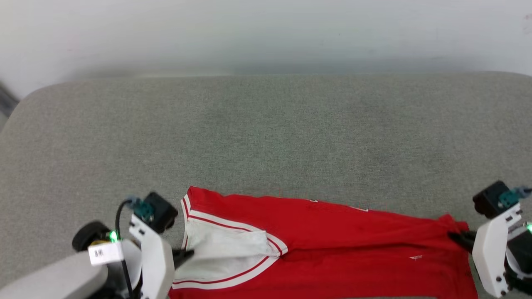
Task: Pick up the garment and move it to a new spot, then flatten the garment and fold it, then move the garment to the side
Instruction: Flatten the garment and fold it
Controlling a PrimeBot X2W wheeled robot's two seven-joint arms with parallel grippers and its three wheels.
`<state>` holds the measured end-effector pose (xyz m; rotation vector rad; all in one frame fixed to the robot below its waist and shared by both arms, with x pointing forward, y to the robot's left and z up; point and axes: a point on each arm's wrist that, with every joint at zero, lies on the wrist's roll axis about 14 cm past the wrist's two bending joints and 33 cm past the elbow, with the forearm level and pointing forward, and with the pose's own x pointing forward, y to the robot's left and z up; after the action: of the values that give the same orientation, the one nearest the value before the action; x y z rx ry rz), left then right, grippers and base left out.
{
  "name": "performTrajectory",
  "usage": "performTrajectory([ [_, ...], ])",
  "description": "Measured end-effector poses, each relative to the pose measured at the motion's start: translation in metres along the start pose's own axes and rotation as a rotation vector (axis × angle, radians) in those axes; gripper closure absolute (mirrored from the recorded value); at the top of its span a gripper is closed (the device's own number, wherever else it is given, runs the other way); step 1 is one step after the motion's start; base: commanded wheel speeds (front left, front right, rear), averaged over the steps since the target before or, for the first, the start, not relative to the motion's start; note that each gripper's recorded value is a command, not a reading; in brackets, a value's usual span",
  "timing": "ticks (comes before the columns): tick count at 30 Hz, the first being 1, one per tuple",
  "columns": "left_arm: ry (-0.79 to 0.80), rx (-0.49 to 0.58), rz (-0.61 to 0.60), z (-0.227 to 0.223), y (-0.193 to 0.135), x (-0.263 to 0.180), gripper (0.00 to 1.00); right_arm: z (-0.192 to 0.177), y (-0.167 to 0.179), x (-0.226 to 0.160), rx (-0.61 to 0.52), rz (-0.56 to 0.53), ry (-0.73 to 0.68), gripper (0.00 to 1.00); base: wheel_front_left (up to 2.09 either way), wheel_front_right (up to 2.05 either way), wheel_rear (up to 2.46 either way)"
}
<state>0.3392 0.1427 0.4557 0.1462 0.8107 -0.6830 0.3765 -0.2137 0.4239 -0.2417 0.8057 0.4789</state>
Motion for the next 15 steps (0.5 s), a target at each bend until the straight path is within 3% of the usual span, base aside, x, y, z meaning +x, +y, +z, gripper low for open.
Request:
performTrajectory([
  [8,0.135,-0.100,-0.041,-0.061,-0.018,0.019,1.00,-0.045,0.015,0.012,0.064,0.018,0.077,1.00,0.00,0.00,0.00],
  [9,0.136,-0.102,-0.039,-0.063,-0.017,0.021,1.00,-0.045,0.014,0.014,0.073,0.010,0.074,0.57,0.00,0.00,0.00],
  [10,0.129,-0.103,-0.032,-0.063,-0.015,0.023,0.68,-0.044,0.012,0.015,0.085,0.004,0.062,0.00,0.00,0.00,0.00],
  [11,0.110,-0.099,-0.020,-0.060,-0.012,0.025,0.00,-0.043,0.011,0.016,0.088,-0.001,0.053,0.00,0.00,0.00,0.00],
  [15,-0.017,-0.098,0.028,-0.037,-0.003,0.025,0.00,-0.022,0.005,0.010,0.072,-0.023,-0.032,0.00,0.00,0.00,0.00],
])
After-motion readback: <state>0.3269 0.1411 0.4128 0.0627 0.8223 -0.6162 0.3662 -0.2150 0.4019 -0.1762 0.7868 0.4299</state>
